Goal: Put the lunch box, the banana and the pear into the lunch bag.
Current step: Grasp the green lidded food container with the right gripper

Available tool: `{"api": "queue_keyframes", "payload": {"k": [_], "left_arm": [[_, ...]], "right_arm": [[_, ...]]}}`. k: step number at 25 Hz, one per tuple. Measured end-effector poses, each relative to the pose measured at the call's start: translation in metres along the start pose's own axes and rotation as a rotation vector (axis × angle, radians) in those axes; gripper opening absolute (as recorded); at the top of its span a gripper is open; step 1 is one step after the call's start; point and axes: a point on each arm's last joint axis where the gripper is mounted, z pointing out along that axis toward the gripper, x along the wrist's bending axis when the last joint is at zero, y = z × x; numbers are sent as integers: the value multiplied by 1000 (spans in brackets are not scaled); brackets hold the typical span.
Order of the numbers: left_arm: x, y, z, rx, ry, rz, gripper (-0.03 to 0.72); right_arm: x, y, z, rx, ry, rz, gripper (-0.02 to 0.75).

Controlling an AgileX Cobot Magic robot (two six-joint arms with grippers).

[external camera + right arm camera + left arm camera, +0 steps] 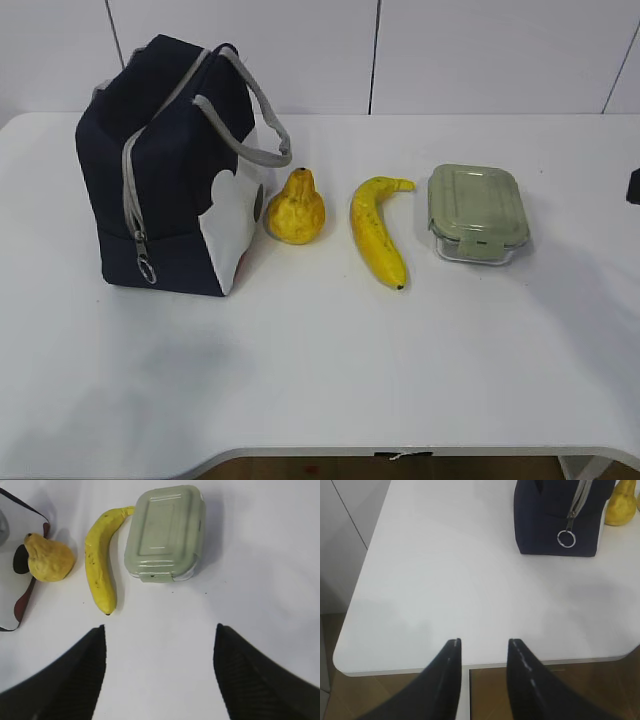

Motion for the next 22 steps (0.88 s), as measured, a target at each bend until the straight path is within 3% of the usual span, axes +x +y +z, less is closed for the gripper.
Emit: {"api": "queue_keyframes", "payload": {"k": [13, 22], "left_arm": [[0, 0, 0, 0, 0, 0, 237], [0, 0, 0, 0, 0, 0, 237]], "right_arm": [[7, 46, 55, 123, 15, 72, 529], [16, 85, 87, 254, 47, -3, 526]]}}
